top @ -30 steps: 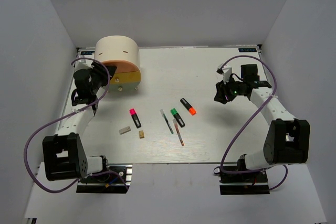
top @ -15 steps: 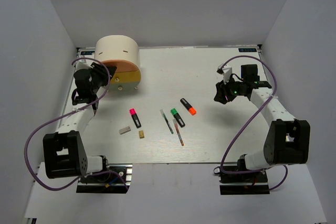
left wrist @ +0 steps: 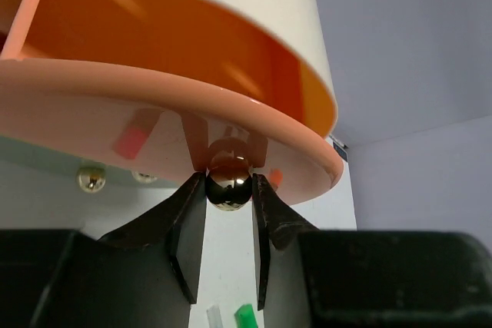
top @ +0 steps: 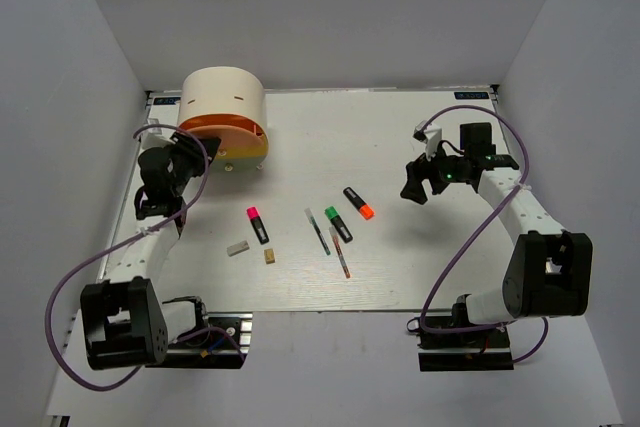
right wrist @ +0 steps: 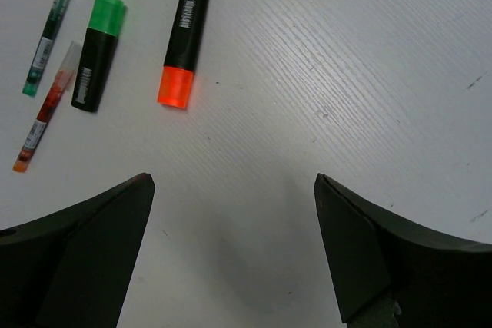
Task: Sort the stationery into containers
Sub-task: Open the drawer in the storage box, then pick up the pen from the center of the board.
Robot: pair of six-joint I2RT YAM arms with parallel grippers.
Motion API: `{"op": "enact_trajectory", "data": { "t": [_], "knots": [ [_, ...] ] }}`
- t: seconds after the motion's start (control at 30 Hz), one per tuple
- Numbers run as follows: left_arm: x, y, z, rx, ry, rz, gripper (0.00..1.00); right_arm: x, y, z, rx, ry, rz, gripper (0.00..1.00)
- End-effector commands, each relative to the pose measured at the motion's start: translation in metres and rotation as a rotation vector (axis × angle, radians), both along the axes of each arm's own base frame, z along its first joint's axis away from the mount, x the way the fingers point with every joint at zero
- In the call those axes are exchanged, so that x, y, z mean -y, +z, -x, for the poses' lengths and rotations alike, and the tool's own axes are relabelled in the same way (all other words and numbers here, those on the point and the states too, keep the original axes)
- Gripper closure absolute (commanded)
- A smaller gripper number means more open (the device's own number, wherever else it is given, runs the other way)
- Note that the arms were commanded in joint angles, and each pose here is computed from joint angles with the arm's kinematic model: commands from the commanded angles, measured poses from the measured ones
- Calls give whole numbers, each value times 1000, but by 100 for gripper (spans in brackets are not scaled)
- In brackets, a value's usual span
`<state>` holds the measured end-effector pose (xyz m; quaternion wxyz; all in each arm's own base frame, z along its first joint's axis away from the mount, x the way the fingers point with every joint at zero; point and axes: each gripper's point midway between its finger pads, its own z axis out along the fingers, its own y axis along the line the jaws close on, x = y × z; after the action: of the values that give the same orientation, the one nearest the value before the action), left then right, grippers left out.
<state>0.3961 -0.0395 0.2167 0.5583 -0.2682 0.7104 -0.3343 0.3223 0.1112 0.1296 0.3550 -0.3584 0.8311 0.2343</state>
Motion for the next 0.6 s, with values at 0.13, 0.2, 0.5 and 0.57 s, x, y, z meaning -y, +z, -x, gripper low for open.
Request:
{"op": "enact_trajectory", "data": {
  "t": [0.13, 0.2, 0.5, 0.57],
  "knots": [
    [0, -13, 31, -42, 3, -22, 80, -15, 20, -2, 13, 57, -59, 10],
    [-2, -13, 31, -42, 12, -24, 62, -16, 21, -1, 10, 66, -54, 10],
    [-4, -1, 25, -30, 21, -27, 25, -41, 17, 4, -52, 129, -61, 10],
    [-4, 4, 26, -24, 20, -36, 24, -53, 15, 2, -64, 142, -55, 10]
  ]
}}
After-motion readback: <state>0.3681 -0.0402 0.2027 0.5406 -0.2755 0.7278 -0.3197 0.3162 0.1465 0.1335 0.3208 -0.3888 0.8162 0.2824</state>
